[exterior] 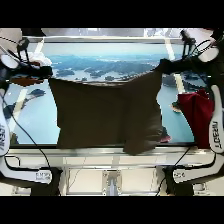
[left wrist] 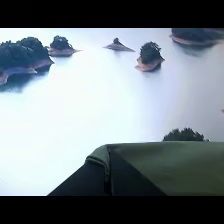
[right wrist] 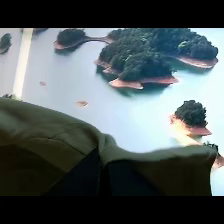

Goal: Fold the shirts.

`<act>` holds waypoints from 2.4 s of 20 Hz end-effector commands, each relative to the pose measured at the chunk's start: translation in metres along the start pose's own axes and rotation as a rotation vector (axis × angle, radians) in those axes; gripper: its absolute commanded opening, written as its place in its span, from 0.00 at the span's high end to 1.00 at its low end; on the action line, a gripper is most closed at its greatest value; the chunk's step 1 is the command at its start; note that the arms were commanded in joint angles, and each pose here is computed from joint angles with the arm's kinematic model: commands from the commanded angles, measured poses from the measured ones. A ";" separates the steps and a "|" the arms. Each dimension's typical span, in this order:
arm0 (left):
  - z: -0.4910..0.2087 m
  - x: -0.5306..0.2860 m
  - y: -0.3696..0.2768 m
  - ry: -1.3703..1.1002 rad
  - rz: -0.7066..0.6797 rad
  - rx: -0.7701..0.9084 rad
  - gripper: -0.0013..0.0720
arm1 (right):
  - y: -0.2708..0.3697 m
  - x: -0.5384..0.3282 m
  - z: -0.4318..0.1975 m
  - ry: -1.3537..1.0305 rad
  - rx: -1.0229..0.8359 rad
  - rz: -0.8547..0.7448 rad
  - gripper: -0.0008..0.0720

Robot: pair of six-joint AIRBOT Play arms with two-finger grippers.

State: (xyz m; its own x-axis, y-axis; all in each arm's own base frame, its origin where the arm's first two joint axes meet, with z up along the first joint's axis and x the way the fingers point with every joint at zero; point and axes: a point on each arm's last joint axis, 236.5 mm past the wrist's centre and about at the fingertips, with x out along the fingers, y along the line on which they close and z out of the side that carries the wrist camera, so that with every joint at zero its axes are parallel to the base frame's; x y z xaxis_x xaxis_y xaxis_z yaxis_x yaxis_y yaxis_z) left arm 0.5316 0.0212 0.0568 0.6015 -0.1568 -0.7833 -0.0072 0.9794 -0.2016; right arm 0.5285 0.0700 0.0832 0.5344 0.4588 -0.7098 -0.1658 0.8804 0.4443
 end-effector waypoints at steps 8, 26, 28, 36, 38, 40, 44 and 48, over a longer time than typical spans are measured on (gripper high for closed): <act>0.007 0.035 0.016 0.002 0.072 -0.014 0.97 | -0.054 0.063 0.000 -0.029 0.066 -0.077 0.97; -0.174 0.022 0.012 0.537 0.044 0.029 0.97 | -0.082 0.047 -0.145 0.394 0.026 -0.236 0.97; -0.184 0.023 0.012 0.562 0.043 0.025 0.97 | -0.084 0.051 -0.149 0.400 0.040 -0.238 0.97; -0.169 0.001 0.008 0.504 0.045 0.030 0.04 | -0.070 0.003 -0.164 0.532 -0.001 -0.251 0.41; -0.148 -0.031 0.005 0.414 0.054 0.041 0.04 | -0.071 -0.042 -0.159 0.536 -0.046 -0.316 0.41; -0.144 -0.063 0.013 0.317 0.078 0.019 0.04 | -0.069 -0.083 -0.163 0.493 -0.029 -0.335 0.41; -0.229 -0.092 0.015 0.303 0.039 -0.201 0.04 | -0.056 -0.106 -0.248 0.483 0.165 -0.243 0.41; -0.274 -0.092 0.013 0.239 0.015 -0.525 0.04 | -0.008 -0.083 -0.344 0.634 0.395 -0.007 0.41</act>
State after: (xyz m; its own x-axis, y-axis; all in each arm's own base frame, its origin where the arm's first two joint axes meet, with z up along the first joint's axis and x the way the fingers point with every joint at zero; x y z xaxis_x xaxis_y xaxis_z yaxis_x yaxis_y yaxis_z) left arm 0.2800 0.0215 -0.0193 0.3370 -0.1913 -0.9219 -0.2914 0.9098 -0.2954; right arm 0.2444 0.0264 -0.0301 -0.0101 0.3806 -0.9247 0.1125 0.9193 0.3772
